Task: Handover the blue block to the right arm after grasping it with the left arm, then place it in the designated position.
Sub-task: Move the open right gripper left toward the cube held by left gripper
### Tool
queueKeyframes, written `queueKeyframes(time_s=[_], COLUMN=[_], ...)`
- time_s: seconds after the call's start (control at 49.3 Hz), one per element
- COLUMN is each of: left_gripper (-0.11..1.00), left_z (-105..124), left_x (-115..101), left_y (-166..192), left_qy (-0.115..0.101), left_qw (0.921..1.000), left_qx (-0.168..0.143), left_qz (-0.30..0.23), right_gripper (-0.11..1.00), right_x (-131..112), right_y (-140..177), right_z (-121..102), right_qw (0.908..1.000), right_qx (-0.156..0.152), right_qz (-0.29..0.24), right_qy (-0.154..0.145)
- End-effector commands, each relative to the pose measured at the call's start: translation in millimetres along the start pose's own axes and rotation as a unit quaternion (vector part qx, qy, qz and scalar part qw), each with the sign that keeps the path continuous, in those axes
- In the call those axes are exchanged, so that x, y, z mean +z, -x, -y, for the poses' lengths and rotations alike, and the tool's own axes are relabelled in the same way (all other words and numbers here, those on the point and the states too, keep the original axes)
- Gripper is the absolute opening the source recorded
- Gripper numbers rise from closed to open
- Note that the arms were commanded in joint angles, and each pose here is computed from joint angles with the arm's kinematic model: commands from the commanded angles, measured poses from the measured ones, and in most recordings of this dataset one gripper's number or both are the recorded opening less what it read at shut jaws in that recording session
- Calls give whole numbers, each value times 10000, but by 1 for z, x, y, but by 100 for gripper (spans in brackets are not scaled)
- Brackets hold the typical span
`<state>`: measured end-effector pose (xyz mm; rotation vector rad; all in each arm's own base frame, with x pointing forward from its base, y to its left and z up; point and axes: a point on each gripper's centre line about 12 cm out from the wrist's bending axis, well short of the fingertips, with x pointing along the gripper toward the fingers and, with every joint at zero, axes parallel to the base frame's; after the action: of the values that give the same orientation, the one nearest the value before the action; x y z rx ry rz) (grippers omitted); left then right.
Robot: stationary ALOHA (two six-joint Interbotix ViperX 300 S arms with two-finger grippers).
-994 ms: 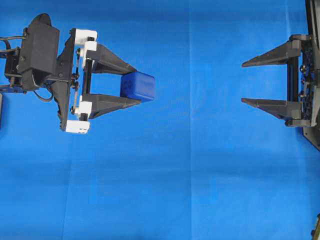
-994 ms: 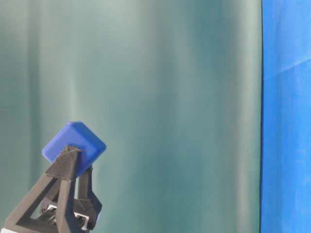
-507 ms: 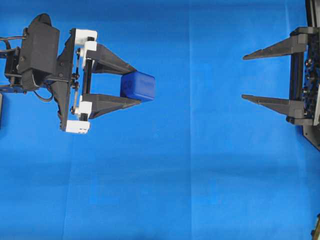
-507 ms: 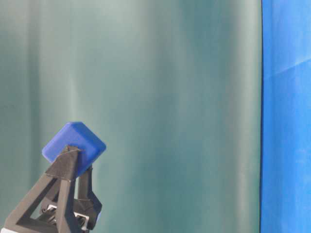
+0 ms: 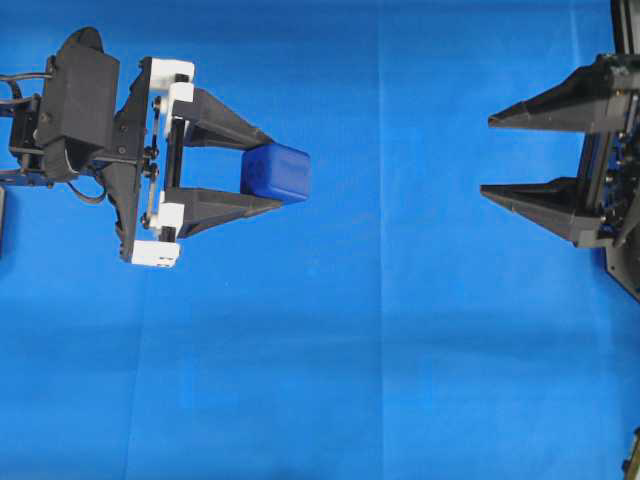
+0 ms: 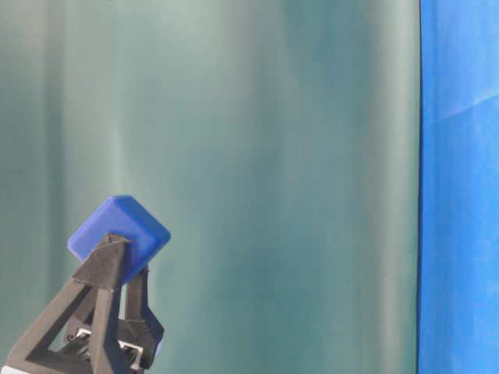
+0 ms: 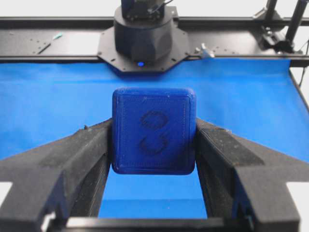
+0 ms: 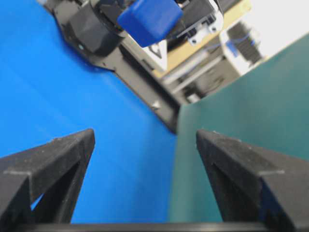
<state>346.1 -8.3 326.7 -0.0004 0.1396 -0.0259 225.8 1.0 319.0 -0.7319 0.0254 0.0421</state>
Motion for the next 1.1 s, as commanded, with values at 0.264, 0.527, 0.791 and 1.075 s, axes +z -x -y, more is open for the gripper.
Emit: queueKeyframes(time_s=[0.264,0.527,0.791,1.075], left_gripper=[46,46,46,46], left_z=[-1,-1,-1,-1], left_x=[11,11,11,11], left_y=[3,3,3,4], left_qy=[40,47,47,47], left_qw=[9998,9998,9998,9998], left_qx=[14,14,14,14], left_qz=[184,192,184,184], right_gripper=[93,93,93,93], right_x=[8,3,5,5], right_y=[-3,-8,-7,-7], right_z=[1,-4,-3,-3], right_qw=[9849,9808,9808,9809], right_qx=[100,233,201,205], right_qz=[146,71,102,130], right_qy=[1721,1936,1939,1929])
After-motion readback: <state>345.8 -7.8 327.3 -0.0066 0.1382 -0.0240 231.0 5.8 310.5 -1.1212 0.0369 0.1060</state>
